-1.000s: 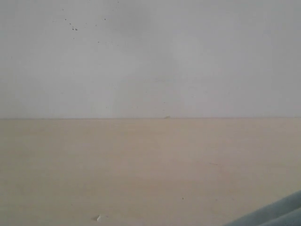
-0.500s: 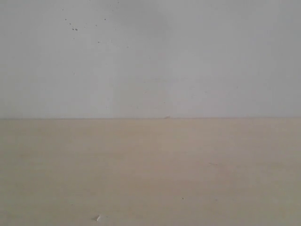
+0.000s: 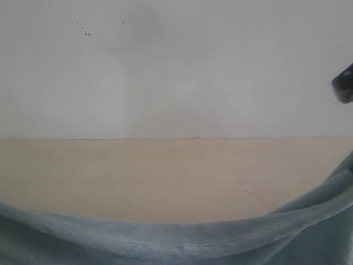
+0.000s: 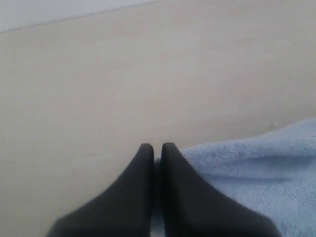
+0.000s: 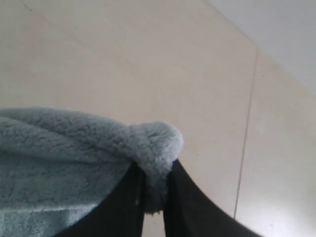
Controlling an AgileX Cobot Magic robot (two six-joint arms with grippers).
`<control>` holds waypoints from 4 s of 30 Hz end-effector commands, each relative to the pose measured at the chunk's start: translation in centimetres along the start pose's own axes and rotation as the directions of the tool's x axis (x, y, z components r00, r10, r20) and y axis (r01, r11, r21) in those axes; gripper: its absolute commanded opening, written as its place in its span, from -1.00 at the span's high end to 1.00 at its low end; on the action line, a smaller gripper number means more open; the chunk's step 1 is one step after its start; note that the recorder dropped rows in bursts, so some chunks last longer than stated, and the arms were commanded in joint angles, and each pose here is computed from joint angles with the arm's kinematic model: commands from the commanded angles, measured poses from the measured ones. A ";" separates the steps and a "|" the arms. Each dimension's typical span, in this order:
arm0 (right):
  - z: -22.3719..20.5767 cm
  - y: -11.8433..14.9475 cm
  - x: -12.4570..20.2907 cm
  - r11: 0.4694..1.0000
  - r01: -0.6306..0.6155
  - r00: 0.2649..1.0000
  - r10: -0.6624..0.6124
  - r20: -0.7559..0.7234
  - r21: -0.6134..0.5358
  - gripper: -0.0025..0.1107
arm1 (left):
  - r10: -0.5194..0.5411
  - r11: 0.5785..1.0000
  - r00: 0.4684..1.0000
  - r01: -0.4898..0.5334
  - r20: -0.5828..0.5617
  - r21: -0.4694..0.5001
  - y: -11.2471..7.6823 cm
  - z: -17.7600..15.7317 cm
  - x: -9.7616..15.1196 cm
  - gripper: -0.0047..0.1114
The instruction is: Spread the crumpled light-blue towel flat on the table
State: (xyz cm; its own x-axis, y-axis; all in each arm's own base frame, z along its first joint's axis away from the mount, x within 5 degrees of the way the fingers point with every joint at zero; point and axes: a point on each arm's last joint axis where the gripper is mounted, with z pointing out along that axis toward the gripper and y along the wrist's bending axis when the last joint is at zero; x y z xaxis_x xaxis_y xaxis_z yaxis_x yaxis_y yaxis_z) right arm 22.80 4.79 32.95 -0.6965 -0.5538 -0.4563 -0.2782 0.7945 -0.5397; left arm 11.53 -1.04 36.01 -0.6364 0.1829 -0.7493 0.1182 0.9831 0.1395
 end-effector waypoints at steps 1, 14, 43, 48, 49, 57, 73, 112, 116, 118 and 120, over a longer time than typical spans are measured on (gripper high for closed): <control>6.3 3.4 -1.9 0.997 0.065 0.995 -0.068 -0.073 -0.053 0.79 | 0.003 0.998 0.997 -0.008 -0.079 -0.063 -0.1 4.8 -1.6 0.85; 11.3 5.4 -2.4 0.994 0.058 0.993 -0.067 -0.096 -0.091 0.79 | 0.007 0.998 0.963 -0.022 -0.269 -0.052 -1.5 12.4 -1.9 0.85; 9.6 0.5 -15.9 0.964 -0.177 0.973 0.202 0.109 -0.197 0.11 | -0.115 0.941 0.993 0.113 0.014 -0.320 1.9 13.5 -4.4 -0.07; 11.8 0.3 -11.0 0.961 -0.174 0.978 0.143 -0.153 -0.216 0.43 | -0.142 0.954 0.990 0.135 -0.007 -0.267 1.2 12.5 0.1 0.24; 12.2 0.6 -10.0 0.957 -0.168 0.974 0.124 -0.188 -0.236 0.50 | -0.149 0.956 0.989 0.147 0.013 -0.253 1.1 12.0 0.7 0.29; 13.9 4.3 -2.2 0.947 -0.076 0.946 -0.031 -0.324 -0.311 0.79 | -0.201 0.961 0.963 0.230 0.181 -0.155 0.7 7.5 1.8 0.35; 15.8 6.9 1.3 0.947 -0.028 0.969 -0.053 -0.242 -0.319 0.80 | -0.178 0.984 0.982 0.177 0.066 0.032 -1.3 6.9 2.8 0.35; 19.1 6.7 12.9 0.922 -0.340 0.713 0.123 -0.690 -0.187 0.80 | -0.161 0.986 0.986 0.159 0.045 0.046 -1.5 6.9 3.0 0.35; 17.5 7.0 13.9 0.909 -0.377 0.719 0.165 -0.675 -0.179 0.80 | -0.159 0.986 0.985 0.156 0.060 0.049 -1.5 6.9 2.8 0.35; 16.8 6.4 13.5 0.907 -0.389 0.731 0.199 -0.653 -0.159 0.80 | -0.159 0.986 0.985 0.156 0.064 0.050 -1.5 6.9 2.8 0.35; 16.1 5.8 13.3 0.910 -0.390 0.740 0.216 -0.637 -0.144 0.80 | -0.159 0.986 0.985 0.156 0.064 0.050 -1.5 6.9 2.8 0.35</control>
State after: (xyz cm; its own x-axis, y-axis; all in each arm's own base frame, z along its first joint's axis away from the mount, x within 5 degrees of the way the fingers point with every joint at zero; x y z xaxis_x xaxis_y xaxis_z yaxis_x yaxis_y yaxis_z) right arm 23.53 -1.65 11.71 -0.9921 -0.1238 -0.0224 -0.1165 0.9712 -0.2078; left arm 14.88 -1.83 29.20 -0.6072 0.0201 -0.7943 0.0430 0.9990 -0.0076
